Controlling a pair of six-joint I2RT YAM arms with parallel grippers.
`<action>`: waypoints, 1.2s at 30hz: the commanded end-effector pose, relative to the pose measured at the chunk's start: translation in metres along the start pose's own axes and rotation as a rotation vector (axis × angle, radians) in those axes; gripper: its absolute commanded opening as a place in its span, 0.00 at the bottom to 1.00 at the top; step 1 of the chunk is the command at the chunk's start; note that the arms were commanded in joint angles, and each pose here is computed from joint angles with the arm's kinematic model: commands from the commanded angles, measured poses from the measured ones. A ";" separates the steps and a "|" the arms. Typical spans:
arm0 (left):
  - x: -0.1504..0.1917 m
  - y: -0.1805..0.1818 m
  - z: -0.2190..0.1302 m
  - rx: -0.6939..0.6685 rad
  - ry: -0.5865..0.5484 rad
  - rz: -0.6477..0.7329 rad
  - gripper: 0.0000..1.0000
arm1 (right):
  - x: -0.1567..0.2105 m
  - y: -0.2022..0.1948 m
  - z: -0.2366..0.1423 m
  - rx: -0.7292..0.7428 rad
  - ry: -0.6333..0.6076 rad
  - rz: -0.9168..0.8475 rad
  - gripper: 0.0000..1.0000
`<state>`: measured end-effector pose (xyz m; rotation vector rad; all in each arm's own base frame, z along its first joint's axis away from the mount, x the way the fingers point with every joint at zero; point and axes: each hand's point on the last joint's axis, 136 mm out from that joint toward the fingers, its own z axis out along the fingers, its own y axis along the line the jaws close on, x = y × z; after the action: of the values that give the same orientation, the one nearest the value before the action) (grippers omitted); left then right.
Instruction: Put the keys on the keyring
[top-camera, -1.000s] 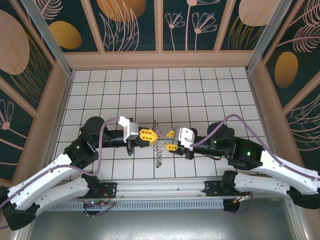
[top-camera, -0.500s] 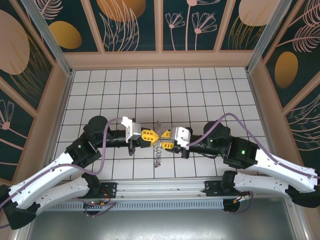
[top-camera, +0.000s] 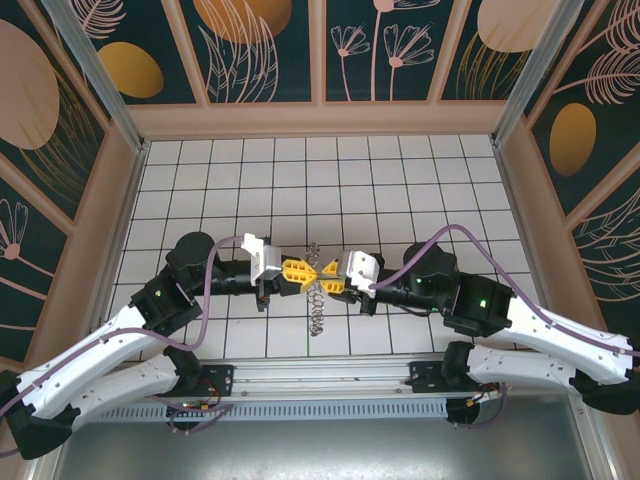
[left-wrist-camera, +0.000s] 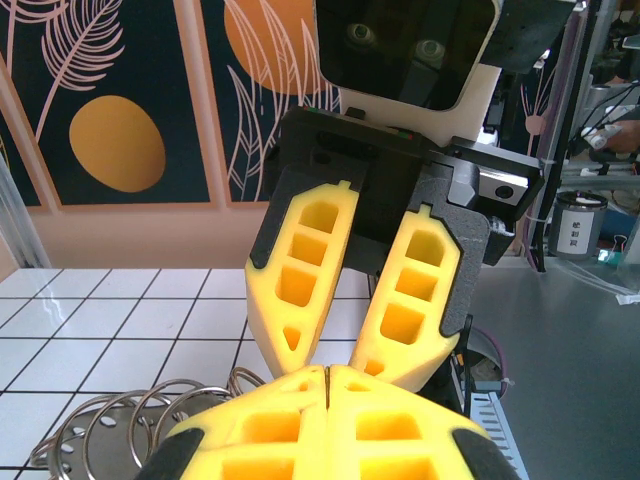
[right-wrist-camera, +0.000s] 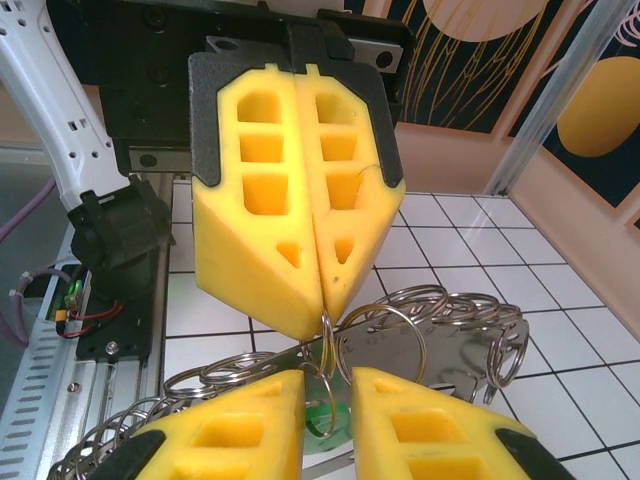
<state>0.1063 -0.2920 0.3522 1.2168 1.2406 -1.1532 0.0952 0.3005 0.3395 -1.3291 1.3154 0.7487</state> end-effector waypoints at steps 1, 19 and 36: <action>-0.024 -0.006 -0.006 0.010 -0.066 0.060 0.00 | 0.002 -0.005 -0.003 0.032 -0.003 0.017 0.19; -0.025 -0.008 -0.006 0.022 -0.070 0.060 0.00 | 0.017 -0.016 0.005 0.068 0.062 0.041 0.01; -0.027 -0.009 -0.006 0.029 -0.077 0.067 0.00 | 0.023 -0.021 0.015 0.038 0.082 0.061 0.01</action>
<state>0.1150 -0.2903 0.3447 1.1936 1.2969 -1.1204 0.1132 0.3052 0.3236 -1.3265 1.3908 0.7386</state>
